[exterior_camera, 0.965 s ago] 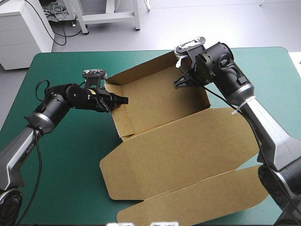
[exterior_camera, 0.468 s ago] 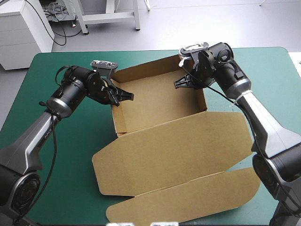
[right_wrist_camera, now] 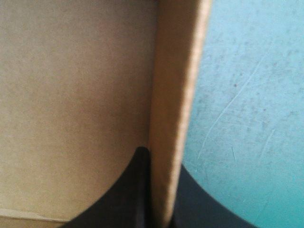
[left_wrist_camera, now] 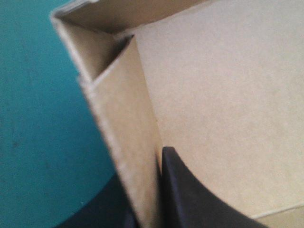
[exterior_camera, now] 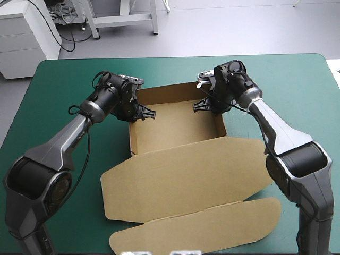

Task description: Fold the box

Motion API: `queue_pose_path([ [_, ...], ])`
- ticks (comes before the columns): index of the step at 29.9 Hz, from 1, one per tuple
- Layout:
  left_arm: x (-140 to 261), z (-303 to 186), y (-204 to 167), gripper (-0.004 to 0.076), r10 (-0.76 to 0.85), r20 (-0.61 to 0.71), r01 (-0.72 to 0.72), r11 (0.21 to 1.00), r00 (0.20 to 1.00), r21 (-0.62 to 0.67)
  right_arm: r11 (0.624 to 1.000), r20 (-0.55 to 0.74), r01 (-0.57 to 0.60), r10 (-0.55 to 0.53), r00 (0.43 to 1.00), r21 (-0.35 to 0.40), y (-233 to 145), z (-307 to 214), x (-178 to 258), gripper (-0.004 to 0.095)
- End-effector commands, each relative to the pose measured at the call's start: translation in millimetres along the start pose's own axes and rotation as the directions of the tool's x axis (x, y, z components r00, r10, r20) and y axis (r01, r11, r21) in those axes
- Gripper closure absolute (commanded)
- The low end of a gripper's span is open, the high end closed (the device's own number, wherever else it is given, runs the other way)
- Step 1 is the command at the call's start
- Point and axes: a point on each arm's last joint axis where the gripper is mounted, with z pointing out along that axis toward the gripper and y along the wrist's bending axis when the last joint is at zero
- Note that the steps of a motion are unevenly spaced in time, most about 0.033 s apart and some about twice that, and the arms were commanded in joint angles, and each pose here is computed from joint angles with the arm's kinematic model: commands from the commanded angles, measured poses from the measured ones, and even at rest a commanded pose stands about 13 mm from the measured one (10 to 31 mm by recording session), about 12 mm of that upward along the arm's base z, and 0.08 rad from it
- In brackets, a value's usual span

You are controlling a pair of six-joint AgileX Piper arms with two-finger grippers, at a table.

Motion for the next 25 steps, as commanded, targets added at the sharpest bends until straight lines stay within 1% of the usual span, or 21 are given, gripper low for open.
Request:
queue_pose_path([
  [1,-3.9,-0.7,-11.9,0.0732,0.073,0.038,-0.074,0.997,0.997,0.032,0.997,0.038,0.030,-0.027,0.999,-0.073,-5.2,-16.2,-4.2,0.0926],
  [5,-6.9,14.5,-2.4,0.0732,0.024,0.004,-0.024,0.999,1.000,0.039,0.998,0.019,0.052,-0.052,0.998,-0.032,-16.7,-5.3,-5.8,0.0926],
  [7,-9.2,15.3,4.7,0.0732,-0.032,0.000,0.032,0.996,0.999,0.085,0.998,0.021,0.059,-0.059,0.998,-0.006,-20.2,-4.9,-6.3,0.0926],
  [9,-13.2,15.5,11.4,0.0732,-0.114,0.001,0.112,0.980,0.994,0.164,0.997,0.038,0.068,-0.068,0.997,0.021,-22.5,-4.9,-8.0,0.0926],
  [11,-15.9,15.2,17.7,0.0732,-0.159,-0.006,0.156,0.962,0.987,0.224,0.997,0.048,0.069,-0.070,0.996,0.026,-22.9,-5.0,-8.9,0.0925],
  [13,-16.6,16.6,18.7,0.0732,-0.146,-0.011,0.144,0.955,0.989,0.259,0.997,0.049,0.069,-0.070,0.996,0.026,-22.9,-5.0,-9.0,0.0923],
  [15,-16.3,18.4,17.6,0.0731,-0.113,-0.009,0.111,0.959,0.994,0.261,0.997,0.051,0.069,-0.070,0.996,0.026,-22.8,-5.0,-9.2,0.0912],
  [17,-15.8,20.7,15.6,0.0722,-0.099,-0.017,0.100,0.957,0.995,0.271,0.997,0.047,0.071,-0.072,0.996,0.024,-22.7,-5.0,-8.8,0.0872],
  [19,-15.6,20.8,13.8,0.0687,-0.092,-0.021,0.094,0.952,0.996,0.291,0.996,0.043,0.083,-0.084,0.996,0.018,-22.1,-4.9,-8.4,0.0807],
  [20,-15.6,20.6,13.1,0.0655,-0.090,-0.021,0.092,0.950,0.996,0.298,0.996,0.038,0.090,-0.091,0.995,0.014,-21.8,-4.9,-7.9,0.0766],
  [22,-16.4,19.3,12.1,0.0577,-0.094,-0.019,0.096,0.946,0.995,0.309,0.996,0.027,0.088,-0.088,0.996,0.007,-21.2,-4.9,-6.8,0.0676],
  [23,-17.0,18.3,11.9,0.0514,-0.095,-0.017,0.095,0.946,0.995,0.311,0.996,0.022,0.086,-0.086,0.996,0.002,-20.8,-4.9,-6.4,0.0639],
  [25,-17.9,15.7,11.4,0.0427,-0.094,-0.019,0.095,0.944,0.995,0.317,0.996,0.019,0.085,-0.085,0.996,-0.001,-20.5,-4.9,-6.1,0.0551],
])
